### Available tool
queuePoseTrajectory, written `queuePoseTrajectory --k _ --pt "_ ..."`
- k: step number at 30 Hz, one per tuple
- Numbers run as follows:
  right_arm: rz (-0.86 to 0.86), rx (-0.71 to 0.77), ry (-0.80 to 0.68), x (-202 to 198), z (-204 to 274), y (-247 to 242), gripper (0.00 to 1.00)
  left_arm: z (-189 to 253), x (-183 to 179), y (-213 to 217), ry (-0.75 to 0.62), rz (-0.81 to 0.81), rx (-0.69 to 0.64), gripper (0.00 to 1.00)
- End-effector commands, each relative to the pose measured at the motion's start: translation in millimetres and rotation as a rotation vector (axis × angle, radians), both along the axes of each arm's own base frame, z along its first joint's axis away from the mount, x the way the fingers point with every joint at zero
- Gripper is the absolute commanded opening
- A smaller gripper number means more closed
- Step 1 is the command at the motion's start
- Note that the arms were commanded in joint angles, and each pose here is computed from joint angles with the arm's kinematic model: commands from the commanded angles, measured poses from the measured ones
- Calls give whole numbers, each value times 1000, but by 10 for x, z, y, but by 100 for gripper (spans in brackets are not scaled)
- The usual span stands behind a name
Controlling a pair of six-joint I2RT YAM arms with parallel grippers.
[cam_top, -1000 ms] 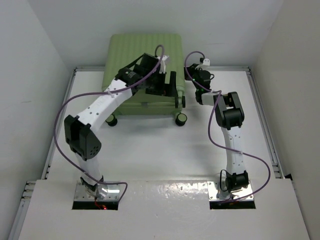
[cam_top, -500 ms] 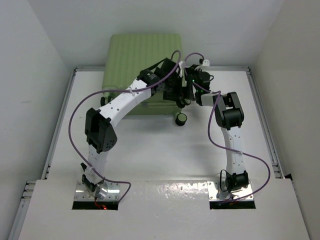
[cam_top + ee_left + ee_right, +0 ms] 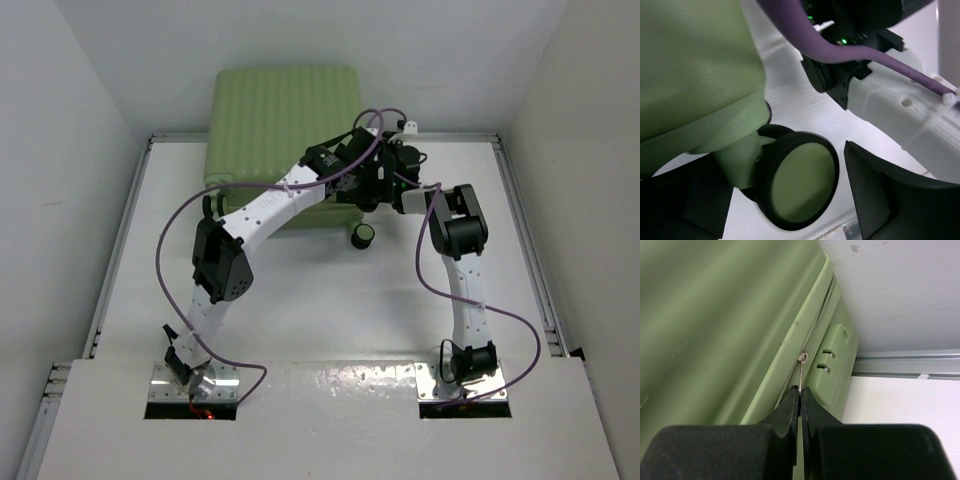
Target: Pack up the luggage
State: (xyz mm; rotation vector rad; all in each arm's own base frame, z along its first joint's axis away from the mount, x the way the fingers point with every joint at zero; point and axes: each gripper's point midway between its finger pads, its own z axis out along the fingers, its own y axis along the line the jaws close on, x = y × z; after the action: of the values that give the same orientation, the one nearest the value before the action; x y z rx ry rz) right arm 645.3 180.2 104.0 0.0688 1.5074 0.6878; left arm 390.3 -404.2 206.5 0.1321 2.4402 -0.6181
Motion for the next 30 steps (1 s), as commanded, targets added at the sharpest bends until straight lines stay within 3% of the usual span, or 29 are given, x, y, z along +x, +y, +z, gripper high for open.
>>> queuePoseTrajectory --k 1,3,5,9,14,17,20,21,23,26,30 --pt "288 35 -136 -461 642 833 0 -52 398 303 -71 126 40 86" --pt "287 38 -139 -469 659 822 0 20 377 300 -78 121 24 89" --pt "288 38 -138 -482 646 820 0 62 350 274 -81 98 8 100" --pt "285 38 -138 -498 636 803 0 129 375 228 -103 75 -5 100" --pt "284 33 -142 -511 629 790 0 256 683 213 -192 117 3 100" --pt "288 33 -140 -517 628 793 0 147 730 239 -198 121 41 89" --pt "284 30 -139 -503 591 783 0 -218 663 347 -139 129 118 70" --pt "286 32 -143 -508 625 785 0 -240 621 383 -130 128 127 59" --pt "279 29 -145 -495 623 770 0 -260 540 484 -123 128 154 46" --pt "277 20 -156 -504 647 763 0 -473 398 759 -88 104 233 3" --pt "289 9 -164 -595 680 711 0 -573 69 985 -75 -30 312 0"
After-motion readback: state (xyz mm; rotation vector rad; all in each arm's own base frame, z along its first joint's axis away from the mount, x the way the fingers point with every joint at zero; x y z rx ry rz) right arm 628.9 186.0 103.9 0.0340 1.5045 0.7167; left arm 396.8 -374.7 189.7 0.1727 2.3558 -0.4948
